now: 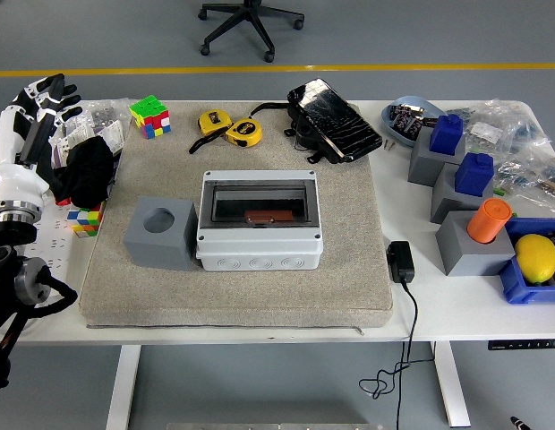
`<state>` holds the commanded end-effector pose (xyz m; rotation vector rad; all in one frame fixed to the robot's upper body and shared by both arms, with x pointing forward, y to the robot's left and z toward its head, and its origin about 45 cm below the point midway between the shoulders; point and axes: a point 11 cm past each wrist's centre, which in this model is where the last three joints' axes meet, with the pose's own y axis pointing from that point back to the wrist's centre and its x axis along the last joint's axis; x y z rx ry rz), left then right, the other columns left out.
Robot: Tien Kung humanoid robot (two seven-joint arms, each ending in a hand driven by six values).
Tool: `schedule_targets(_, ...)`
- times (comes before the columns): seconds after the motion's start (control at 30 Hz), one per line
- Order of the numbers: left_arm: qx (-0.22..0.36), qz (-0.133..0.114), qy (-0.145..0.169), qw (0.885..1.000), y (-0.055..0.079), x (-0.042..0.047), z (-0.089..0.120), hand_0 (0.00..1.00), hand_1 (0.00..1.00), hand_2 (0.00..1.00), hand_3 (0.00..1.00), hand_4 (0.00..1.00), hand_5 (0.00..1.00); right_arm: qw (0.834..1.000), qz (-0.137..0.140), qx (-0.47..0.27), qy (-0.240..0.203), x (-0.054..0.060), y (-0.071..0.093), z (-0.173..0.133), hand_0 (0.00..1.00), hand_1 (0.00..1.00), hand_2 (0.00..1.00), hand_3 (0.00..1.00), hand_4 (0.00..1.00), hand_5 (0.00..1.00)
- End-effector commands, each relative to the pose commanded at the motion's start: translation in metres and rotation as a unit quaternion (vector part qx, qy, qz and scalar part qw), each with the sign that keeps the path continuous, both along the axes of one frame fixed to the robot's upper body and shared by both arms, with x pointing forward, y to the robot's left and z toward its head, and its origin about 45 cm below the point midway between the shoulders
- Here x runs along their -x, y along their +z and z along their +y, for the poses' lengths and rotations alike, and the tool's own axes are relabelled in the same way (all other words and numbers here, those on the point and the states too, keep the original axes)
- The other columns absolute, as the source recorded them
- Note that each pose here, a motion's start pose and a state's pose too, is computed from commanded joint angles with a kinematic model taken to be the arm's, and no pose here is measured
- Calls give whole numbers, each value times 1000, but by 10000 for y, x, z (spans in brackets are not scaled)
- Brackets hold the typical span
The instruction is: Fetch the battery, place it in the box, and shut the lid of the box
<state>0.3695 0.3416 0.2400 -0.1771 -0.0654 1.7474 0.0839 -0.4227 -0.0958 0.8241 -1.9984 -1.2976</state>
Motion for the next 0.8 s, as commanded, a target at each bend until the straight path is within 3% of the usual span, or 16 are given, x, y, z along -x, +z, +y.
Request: schedule_targets(0.8,3,6,7,1000,-17,11,45,610,629,643,655,968,574,1000,-1,-2,-5,14,-10,20,582,644,656,544,869,409)
